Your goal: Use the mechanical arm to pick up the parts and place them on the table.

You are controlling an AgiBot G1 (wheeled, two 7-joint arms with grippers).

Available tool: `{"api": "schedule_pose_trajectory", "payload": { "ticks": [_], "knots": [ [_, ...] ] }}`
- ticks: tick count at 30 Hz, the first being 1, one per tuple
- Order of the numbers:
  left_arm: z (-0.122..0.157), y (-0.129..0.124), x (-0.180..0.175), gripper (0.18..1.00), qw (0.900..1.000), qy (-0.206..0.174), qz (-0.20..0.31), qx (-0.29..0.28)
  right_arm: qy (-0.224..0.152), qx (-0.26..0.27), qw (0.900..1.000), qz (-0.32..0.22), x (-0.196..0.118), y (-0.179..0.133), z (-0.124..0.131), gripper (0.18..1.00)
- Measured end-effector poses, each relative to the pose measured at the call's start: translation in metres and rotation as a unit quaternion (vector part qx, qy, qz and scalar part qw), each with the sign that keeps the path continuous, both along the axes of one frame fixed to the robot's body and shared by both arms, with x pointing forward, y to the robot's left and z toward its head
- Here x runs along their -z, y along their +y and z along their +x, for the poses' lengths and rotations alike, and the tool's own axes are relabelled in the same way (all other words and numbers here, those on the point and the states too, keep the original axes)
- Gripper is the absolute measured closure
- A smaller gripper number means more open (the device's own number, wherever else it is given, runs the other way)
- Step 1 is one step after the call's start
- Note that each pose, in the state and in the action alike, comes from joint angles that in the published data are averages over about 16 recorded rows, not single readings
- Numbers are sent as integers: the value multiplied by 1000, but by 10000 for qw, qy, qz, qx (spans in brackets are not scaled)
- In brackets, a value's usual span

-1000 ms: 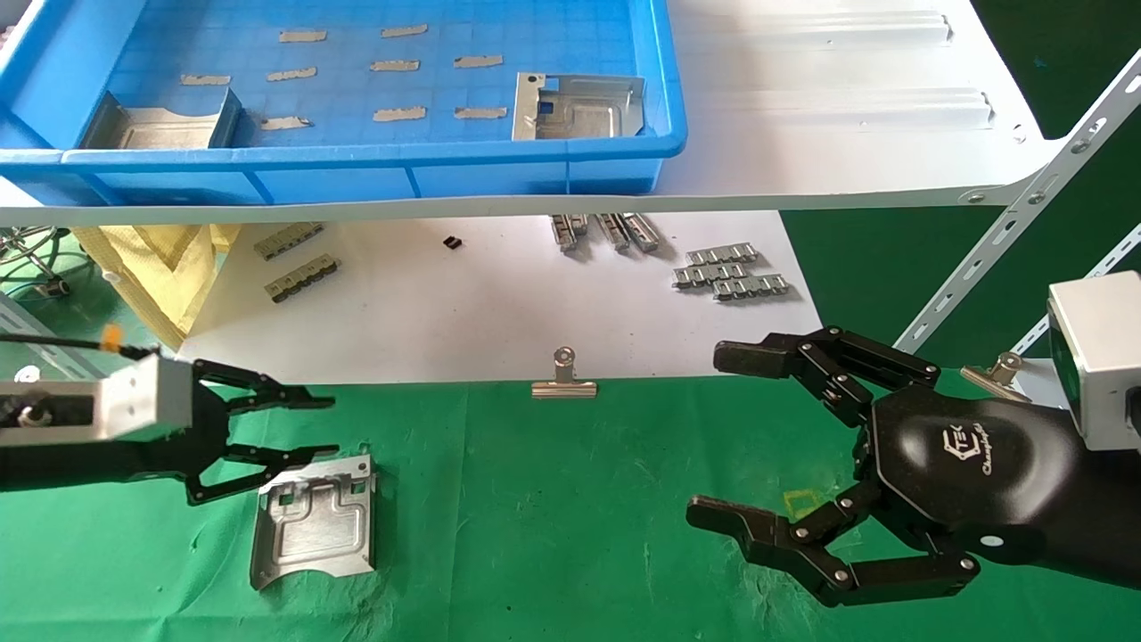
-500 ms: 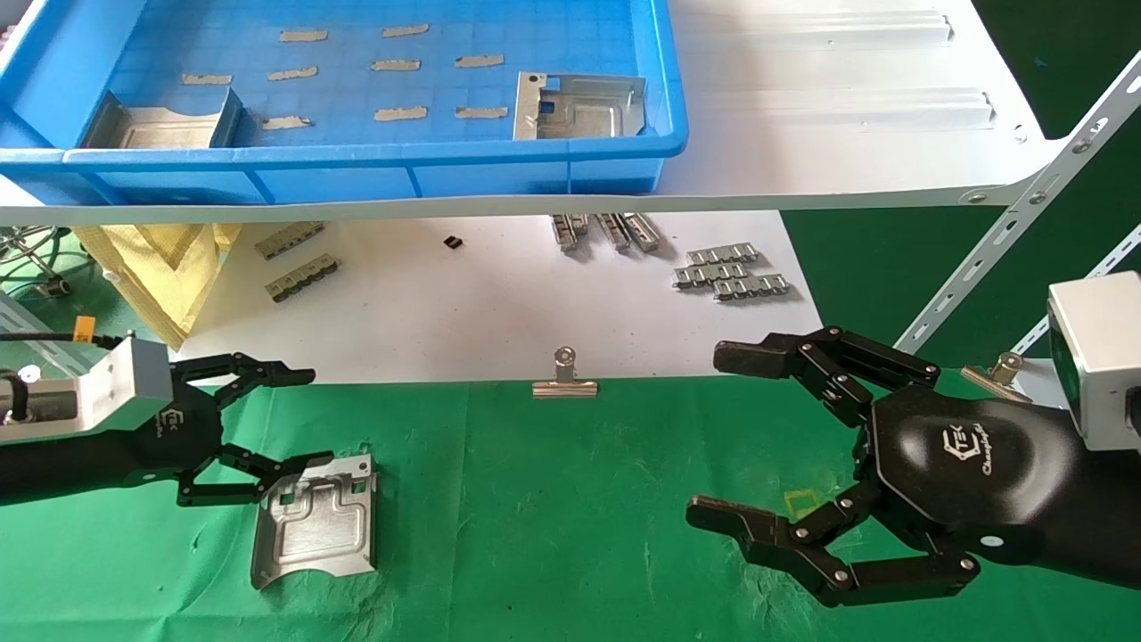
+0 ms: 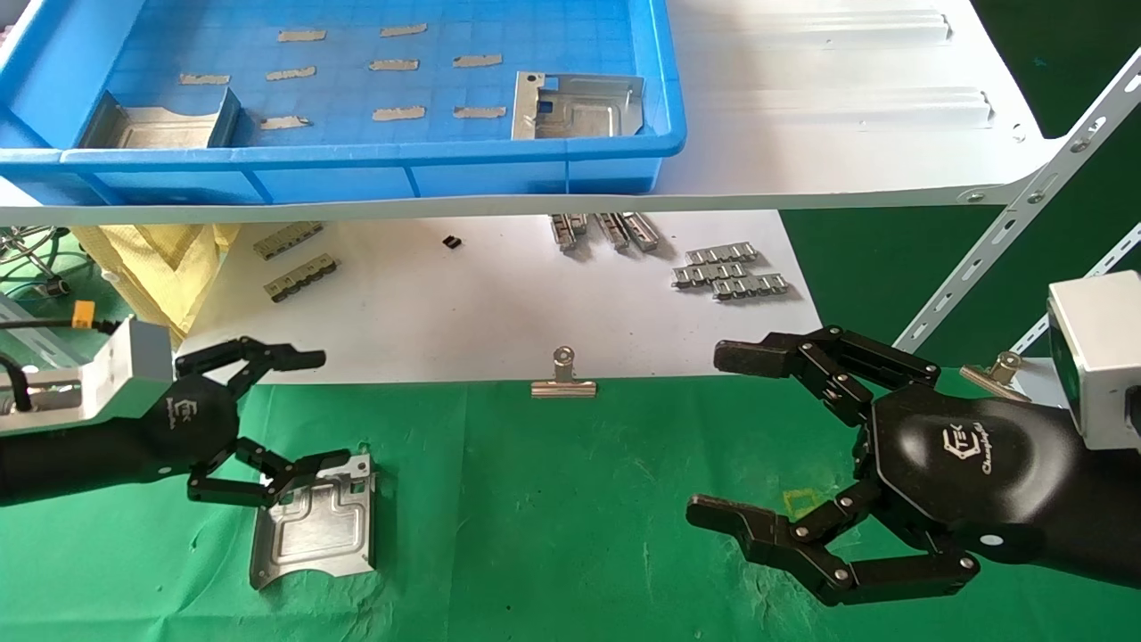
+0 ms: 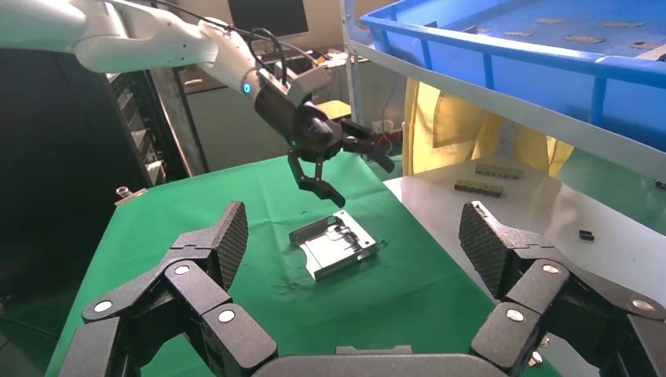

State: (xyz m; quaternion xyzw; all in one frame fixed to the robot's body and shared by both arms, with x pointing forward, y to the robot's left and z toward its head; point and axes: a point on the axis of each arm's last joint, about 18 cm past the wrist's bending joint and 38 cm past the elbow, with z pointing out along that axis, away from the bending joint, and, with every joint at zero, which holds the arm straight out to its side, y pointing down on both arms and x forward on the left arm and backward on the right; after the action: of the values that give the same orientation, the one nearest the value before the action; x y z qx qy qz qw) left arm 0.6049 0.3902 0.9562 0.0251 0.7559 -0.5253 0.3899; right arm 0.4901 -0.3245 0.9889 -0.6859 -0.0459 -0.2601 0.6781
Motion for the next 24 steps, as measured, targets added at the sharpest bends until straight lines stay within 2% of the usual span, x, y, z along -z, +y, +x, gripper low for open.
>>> {"api": "schedule_pose_trajectory", "payload": {
  "ticks": [8,24],
  "knots": [
    [-11,-15,-7,191,9992,22,-270,284,0,0,10000,0,0,0,0,178],
    [-47,-45,-22,184,9936,132,-692,888,0,0,10000,0,0,0,0,178]
  ]
}}
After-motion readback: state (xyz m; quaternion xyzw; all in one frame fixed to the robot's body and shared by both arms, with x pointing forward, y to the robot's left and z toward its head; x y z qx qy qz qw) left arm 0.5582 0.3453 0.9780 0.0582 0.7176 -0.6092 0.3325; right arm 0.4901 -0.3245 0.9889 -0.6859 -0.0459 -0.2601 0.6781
